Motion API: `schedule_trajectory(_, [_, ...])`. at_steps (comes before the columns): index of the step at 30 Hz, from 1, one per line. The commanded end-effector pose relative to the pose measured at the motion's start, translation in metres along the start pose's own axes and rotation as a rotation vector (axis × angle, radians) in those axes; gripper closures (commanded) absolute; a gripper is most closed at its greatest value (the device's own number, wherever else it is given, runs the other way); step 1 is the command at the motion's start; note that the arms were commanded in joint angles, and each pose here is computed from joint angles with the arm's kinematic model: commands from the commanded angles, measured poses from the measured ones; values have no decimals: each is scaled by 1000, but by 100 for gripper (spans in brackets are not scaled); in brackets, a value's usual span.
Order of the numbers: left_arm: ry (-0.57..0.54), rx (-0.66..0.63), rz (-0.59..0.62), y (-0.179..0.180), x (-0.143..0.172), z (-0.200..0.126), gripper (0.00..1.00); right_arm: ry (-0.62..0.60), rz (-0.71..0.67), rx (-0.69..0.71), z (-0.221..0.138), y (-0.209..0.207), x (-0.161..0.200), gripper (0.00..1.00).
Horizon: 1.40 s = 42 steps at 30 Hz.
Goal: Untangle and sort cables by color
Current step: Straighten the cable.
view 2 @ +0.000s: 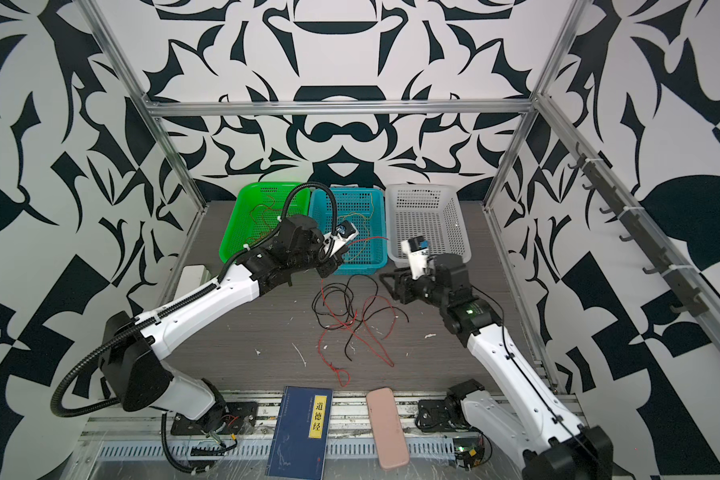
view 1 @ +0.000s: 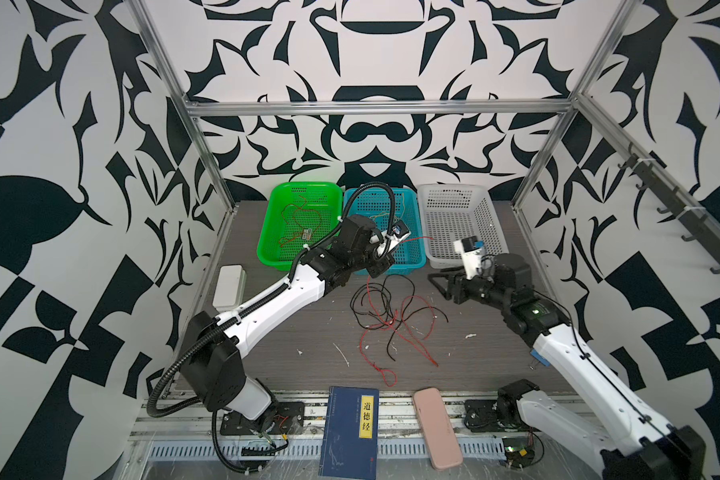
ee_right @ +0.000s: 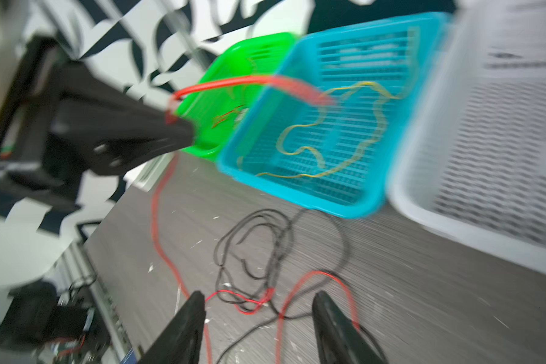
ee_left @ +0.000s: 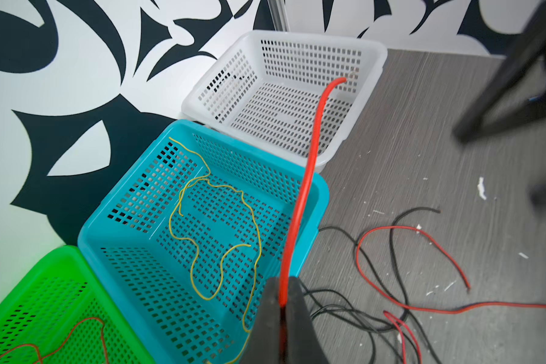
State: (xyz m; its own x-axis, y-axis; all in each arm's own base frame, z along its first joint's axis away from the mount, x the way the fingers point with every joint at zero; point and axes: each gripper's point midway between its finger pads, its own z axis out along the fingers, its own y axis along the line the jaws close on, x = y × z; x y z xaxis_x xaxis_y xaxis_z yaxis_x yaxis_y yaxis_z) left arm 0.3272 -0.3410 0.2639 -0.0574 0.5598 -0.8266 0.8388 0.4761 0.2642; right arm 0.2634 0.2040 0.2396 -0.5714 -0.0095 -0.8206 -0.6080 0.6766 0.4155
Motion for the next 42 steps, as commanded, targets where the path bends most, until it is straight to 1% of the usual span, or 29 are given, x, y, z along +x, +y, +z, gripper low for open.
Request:
schedule_trajectory(1, [-65, 29, -55, -5, -15, -7, 100, -86, -91, -53, 29, 35, -22, 41])
schedule_trajectory(2, [-73, 34, -68, -6, -16, -7, 100, -107, -72, -76, 41, 39, -23, 41])
schedule_trajectory(4, [-81, 35, -92, -7, -15, -7, 100, -188, -38, -122, 54, 46, -32, 41])
schedule_trajectory(6, [-87, 25, -116, -5, -15, -9, 100, -271, -24, -170, 63, 51, -39, 41])
schedule_trajectory(8, [-97, 21, -142, -4, -17, -12, 100, -322, -28, -178, 70, 54, -42, 41])
schedule_trajectory(14, [-121, 10, -205, -1, -25, -20, 100, -371, -74, -260, 87, 83, -49, 42])
schedule_trajectory(21, [-147, -12, -283, 3, -23, -17, 100, -406, -39, -315, 91, 93, -53, 43])
schedule_trajectory(23, [-145, -21, -288, 3, -20, -16, 100, -403, -35, -303, 92, 91, -54, 43])
schedule_trajectory(25, [-153, -18, -292, 3, -22, -18, 100, -384, -32, -268, 96, 87, -52, 47])
schedule_trajectory(29, [-188, -19, -314, 6, -33, -27, 100, -348, -54, -212, 105, 82, -47, 78])
schedule_trajectory(30, [-196, -22, -320, 9, -36, -31, 100, -331, -61, -192, 107, 79, -44, 84])
schedule_trajectory(31, [-201, -27, -325, 12, -39, -34, 100, -320, -70, -176, 109, 77, -43, 87])
schedule_trajectory(35, [-251, -43, -367, 29, -55, -57, 100, -256, -116, -121, 112, 72, -33, 89])
schedule_trajectory(39, [-336, -66, -435, 54, -74, -88, 100, -181, -178, -18, 114, 59, -17, 89])
schedule_trajectory(42, [-398, -79, -452, 68, -92, -113, 100, -127, -207, 56, 115, 43, -4, 89])
